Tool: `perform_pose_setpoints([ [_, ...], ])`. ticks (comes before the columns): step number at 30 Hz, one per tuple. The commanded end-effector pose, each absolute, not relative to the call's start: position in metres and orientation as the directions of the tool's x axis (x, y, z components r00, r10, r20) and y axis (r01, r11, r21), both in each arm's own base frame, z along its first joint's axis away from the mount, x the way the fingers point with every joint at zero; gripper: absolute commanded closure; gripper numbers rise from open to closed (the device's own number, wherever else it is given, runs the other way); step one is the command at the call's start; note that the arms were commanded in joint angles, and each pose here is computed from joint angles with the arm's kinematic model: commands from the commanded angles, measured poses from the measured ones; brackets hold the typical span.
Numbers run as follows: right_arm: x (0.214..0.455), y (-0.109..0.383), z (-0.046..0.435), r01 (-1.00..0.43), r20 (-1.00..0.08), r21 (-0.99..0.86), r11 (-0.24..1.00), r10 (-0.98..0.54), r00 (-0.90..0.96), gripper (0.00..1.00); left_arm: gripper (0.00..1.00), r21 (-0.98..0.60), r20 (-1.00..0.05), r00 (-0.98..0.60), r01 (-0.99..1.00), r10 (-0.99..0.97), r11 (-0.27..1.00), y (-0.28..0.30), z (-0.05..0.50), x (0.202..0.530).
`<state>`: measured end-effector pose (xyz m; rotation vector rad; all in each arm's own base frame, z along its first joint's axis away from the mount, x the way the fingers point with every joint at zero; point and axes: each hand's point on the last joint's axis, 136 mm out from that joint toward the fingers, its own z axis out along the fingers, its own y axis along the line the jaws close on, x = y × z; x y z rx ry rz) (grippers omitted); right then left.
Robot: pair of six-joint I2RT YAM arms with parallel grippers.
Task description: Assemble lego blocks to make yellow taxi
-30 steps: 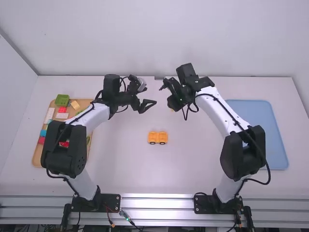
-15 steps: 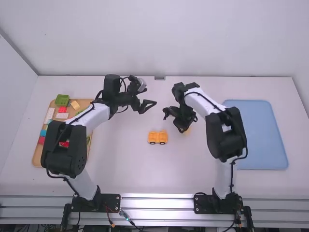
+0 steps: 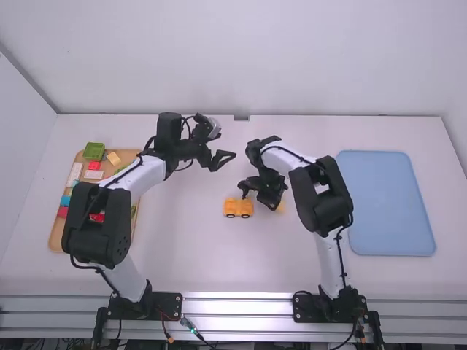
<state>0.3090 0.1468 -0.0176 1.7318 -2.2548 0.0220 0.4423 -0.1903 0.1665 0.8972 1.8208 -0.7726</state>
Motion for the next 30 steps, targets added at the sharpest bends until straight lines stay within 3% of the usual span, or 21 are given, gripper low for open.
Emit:
perform_pose_setpoints([
  [1, 0.306, 0.143, -0.014, -0.958, 0.254, 0.163, 0.237, -0.948, -0.192, 0.86, 0.01, -0.125, -0.922, -0.297, 0.835, 0.248, 0.536, -0.192, 0.168, 0.445],
  [12, 0.306, 0.145, -0.018, -0.953, 0.198, 0.201, 0.226, -0.962, -0.187, 0.88, 0.01, -0.117, -0.925, -0.288, 0.836, 0.248, 0.536, -0.192, 0.17, 0.446],
  [26, 0.31, 0.154, -0.009, -0.972, 0.13, 0.111, 0.205, -0.973, -0.19, 0.88, 0.01, -0.116, -0.925, -0.289, 0.835, 0.248, 0.538, -0.192, 0.169, 0.447],
  [30, 0.299, 0.157, -0.008, -0.986, 0.075, 0.12, 0.116, -0.991, -0.108, 0.87, 0.01, -0.115, -0.926, -0.286, 0.836, 0.247, 0.536, -0.192, 0.17, 0.447],
])
